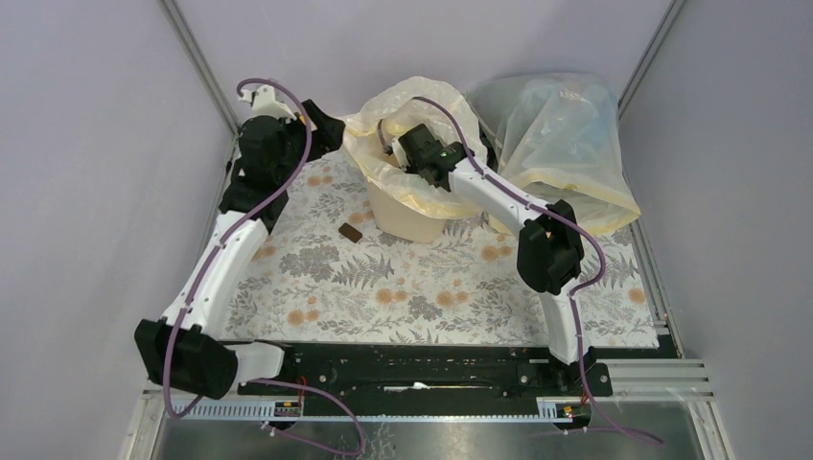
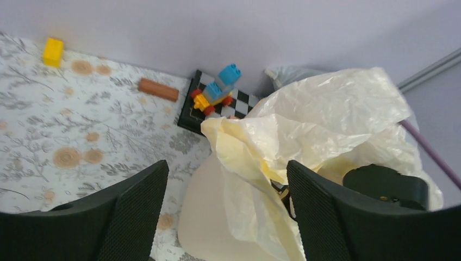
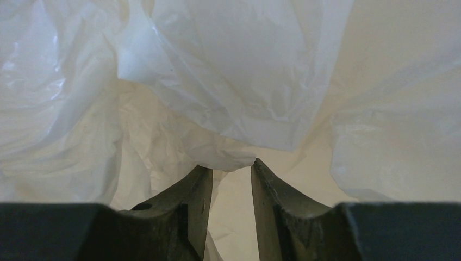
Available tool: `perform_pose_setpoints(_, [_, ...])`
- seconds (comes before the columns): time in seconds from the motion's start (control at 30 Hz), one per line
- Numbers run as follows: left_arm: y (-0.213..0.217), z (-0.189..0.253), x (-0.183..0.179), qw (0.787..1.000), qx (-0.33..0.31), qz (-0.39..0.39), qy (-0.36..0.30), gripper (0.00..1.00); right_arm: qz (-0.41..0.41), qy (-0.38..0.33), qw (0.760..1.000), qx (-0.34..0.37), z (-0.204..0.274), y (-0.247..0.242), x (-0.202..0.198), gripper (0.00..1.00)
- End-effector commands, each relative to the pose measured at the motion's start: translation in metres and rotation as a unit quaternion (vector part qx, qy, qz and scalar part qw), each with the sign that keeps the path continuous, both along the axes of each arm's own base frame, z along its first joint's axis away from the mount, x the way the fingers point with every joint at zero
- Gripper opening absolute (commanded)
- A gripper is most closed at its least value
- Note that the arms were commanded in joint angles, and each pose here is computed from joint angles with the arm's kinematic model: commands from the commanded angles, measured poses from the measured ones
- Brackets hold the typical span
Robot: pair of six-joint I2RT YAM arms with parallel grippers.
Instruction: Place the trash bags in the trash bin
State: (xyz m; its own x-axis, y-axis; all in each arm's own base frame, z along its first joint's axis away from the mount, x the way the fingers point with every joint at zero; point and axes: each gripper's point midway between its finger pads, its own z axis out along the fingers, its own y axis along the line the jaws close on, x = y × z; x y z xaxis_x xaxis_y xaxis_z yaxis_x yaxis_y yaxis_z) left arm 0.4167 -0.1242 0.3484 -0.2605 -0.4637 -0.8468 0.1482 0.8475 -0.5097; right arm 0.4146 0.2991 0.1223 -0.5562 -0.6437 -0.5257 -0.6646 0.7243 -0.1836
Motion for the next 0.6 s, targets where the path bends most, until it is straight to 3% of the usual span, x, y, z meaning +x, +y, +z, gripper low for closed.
perform_pose_setpoints(0.0, [0.022,0.055,-0.016,0.993,0.04,0.034,-0.105,0.86,0.015,0.006,1.0,0.008,-0.001,0.01,-0.003,0.4])
perform_pose_setpoints(0.2, [-0.007,0.098,-0.038,0.964,0.106,-0.057,-0.236,0.92,0.018,0.012,1.0,0.01,-0.003,0.012,-0.005,0.4])
perform_pose_setpoints(0.33, [-0.038,0.099,-0.024,0.948,0.144,-0.136,-0.25,0.92,0.019,0.012,1.0,0.013,0.0,0.013,-0.004,0.4])
perform_pose_setpoints(0.57, [-0.081,0.078,0.01,0.939,0.129,-0.23,-0.22,0.84,0.018,0.016,1.0,0.014,0.001,0.013,-0.006,0.4])
